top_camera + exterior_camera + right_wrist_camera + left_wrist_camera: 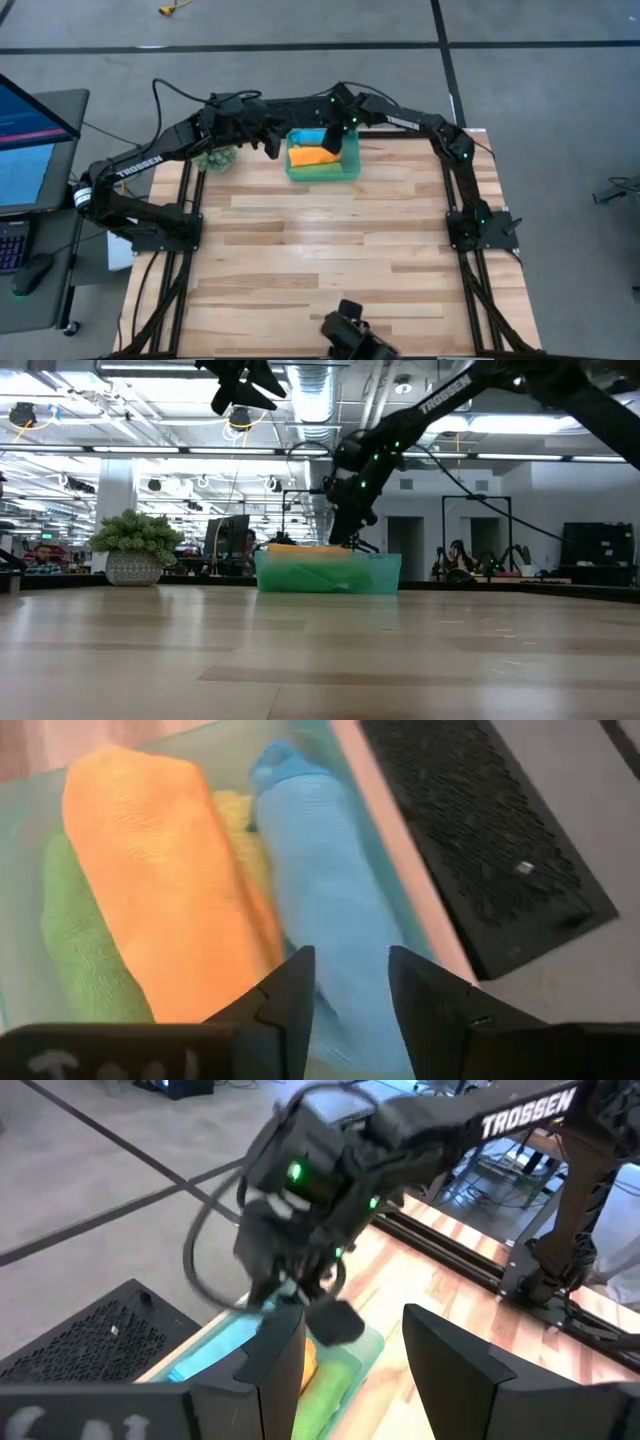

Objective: Roll microfiber towels into tight, uniform cylinder then place into a basket
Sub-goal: Return to Home Position

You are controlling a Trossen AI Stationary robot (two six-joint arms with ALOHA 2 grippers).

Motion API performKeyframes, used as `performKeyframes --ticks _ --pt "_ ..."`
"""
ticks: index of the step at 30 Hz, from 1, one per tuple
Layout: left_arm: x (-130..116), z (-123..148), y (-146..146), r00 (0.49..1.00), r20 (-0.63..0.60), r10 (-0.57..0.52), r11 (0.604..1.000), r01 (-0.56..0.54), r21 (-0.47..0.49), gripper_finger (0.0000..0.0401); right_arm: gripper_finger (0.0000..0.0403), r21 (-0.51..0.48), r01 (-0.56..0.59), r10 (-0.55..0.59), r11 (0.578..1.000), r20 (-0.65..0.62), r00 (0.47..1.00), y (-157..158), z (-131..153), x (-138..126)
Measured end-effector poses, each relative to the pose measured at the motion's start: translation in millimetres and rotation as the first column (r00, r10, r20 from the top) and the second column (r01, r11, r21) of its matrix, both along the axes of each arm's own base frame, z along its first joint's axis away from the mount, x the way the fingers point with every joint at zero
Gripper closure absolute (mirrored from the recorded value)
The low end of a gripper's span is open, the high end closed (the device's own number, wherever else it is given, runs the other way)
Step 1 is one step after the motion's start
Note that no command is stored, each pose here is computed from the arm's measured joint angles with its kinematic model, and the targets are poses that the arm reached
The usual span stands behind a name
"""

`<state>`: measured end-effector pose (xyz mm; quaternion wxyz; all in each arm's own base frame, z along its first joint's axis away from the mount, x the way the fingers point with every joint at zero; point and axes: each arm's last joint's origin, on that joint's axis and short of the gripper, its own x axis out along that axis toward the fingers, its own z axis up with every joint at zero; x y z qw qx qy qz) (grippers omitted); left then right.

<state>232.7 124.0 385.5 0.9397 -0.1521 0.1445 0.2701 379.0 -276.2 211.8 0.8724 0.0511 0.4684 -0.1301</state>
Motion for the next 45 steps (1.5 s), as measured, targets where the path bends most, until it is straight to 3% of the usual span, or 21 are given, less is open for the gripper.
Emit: performKeyframes --ticks 9,17,21,27,32,38,45 --pt "-11 9 -9 0.998 0.026 -0.062 0.998 0.062 0.002 0.0239 0.0251 -0.032 0.087 -0.084 0.996 0.094 0.992 -5 62 -34" --pt "-27 14 -40 0.992 -0.047 -0.113 0.989 0.117 0.088 0.0239 0.0251 -0.062 0.019 -0.013 0.998 0.108 0.994 33 114 -56" --pt "-29 -6 -54 0.989 -0.056 -0.137 0.983 0.142 0.12 0.0239 0.0251 -0.07 -0.03 0.038 0.997 0.11 0.993 59 117 -62" --pt "-55 -31 -72 0.974 0.092 -0.207 0.97 0.192 0.15 0.0249 0.0251 -0.026 -0.049 0.052 0.998 0.13 0.99 100 111 -75" --pt "-81 -63 -84 0.964 0.123 -0.234 0.964 0.215 0.155 0.0303 0.0251 0.007 -0.034 0.032 0.999 0.185 0.982 129 111 -81" --pt "-104 -98 -97 0.935 0.219 -0.277 0.96 0.258 0.113 0.0391 0.0251 -0.033 0.045 -0.036 0.998 0.231 0.972 149 122 -89" --pt "-124 -126 -108 0.881 0.337 -0.332 0.943 0.304 0.135 0.04 0.0251 -0.055 0.088 -0.066 0.995 0.315 0.947 157 148 -111"
